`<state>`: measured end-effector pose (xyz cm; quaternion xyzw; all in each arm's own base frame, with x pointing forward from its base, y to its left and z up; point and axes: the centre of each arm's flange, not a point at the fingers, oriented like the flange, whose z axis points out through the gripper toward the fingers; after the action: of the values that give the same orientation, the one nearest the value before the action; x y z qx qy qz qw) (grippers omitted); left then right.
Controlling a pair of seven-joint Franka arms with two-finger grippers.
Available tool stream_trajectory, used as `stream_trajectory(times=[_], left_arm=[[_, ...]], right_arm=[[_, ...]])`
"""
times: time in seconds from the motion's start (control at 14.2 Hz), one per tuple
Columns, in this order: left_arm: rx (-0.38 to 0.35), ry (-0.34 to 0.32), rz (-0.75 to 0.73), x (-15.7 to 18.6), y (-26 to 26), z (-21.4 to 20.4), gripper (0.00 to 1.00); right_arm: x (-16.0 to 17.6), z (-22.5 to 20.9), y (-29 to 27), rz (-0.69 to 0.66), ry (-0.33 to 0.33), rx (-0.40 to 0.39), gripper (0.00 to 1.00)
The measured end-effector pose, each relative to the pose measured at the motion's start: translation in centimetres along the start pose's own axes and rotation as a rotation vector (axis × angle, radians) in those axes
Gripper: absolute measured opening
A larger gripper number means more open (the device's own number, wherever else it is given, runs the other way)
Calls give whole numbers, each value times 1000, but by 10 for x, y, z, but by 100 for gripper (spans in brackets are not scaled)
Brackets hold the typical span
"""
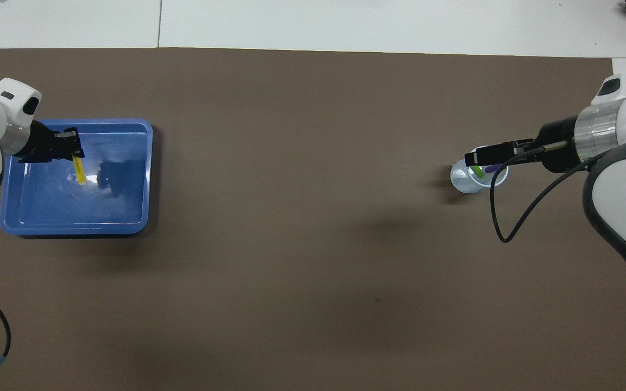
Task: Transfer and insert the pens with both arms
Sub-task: 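Hold the yellow pen with the left gripper and lift it from the tray, then carry the yellow pen toward the right gripper while the right gripper approaches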
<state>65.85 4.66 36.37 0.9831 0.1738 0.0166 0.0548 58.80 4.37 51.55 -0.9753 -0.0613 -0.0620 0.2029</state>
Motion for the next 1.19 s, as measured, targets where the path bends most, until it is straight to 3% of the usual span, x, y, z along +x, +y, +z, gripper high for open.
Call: stream_trajectory(times=[0.35, 0.7, 1.19], left_arm=[[-82, -11, -301, -30, 75, -38, 17], [-101, -30, -517, -67, 145, -53, 17], [-188, -125, -874, -125, 238, -75, 17]], right_arm=[[0, 4, -3, 46, 7, 66, 100], [-1, 10, -12, 100, 8, 135, 100], [1, 23, -55, 199, 0, 262, 100]])
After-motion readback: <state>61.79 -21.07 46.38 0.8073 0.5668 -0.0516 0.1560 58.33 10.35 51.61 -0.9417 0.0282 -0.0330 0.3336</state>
